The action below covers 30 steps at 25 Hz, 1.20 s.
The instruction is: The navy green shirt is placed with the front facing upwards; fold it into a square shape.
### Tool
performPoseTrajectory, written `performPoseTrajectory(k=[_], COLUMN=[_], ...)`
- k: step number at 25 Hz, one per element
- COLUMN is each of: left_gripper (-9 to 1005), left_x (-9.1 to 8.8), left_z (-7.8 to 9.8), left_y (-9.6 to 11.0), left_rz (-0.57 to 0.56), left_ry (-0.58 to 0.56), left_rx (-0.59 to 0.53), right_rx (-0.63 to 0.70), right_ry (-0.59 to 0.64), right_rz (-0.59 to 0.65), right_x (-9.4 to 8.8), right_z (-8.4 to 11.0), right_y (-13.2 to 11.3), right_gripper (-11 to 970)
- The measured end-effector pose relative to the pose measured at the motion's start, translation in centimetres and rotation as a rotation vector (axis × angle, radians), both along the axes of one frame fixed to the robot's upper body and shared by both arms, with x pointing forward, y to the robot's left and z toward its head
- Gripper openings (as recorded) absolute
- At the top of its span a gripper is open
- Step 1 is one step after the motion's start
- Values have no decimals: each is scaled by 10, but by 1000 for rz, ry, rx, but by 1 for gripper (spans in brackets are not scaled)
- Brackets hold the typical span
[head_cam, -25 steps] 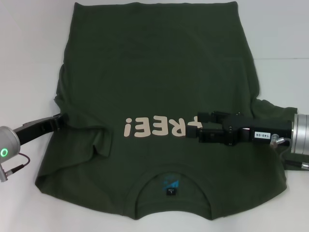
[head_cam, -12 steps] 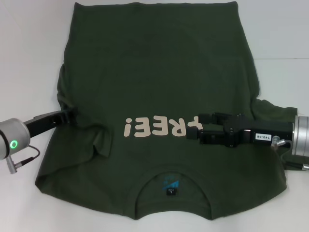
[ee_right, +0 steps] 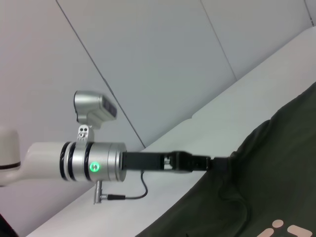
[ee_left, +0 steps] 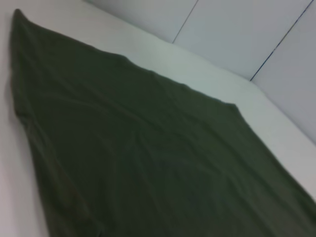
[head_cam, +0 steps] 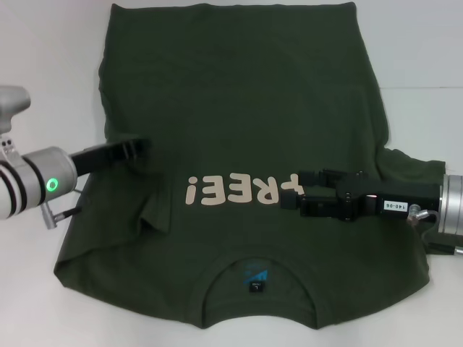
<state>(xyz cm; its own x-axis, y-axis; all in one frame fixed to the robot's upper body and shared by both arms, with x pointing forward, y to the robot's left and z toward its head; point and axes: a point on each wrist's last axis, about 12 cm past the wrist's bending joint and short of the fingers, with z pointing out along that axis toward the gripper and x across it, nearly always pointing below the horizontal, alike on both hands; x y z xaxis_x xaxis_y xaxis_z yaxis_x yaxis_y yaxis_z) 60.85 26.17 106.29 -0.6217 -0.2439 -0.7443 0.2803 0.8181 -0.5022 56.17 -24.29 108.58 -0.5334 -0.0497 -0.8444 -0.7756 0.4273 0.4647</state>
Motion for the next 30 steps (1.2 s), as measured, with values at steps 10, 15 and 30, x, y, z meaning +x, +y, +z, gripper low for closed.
performPoseTrajectory(k=[10, 15, 30], left_gripper=[186, 293, 723], left_x=[6, 0, -47], left_z=[5, 2, 8], left_y=[-10, 1, 24], left_rz=[16, 70, -127], left_ry=[6, 3, -130], left_rx=[-87, -131, -158], right_rx=[-2, -4, 20], right_ry=[-3, -4, 105], right_rz=[0, 0, -92], right_x=[0, 0, 5], right_z=[0, 0, 8], right_y=[0, -1, -30], right_gripper=[912, 913, 913])
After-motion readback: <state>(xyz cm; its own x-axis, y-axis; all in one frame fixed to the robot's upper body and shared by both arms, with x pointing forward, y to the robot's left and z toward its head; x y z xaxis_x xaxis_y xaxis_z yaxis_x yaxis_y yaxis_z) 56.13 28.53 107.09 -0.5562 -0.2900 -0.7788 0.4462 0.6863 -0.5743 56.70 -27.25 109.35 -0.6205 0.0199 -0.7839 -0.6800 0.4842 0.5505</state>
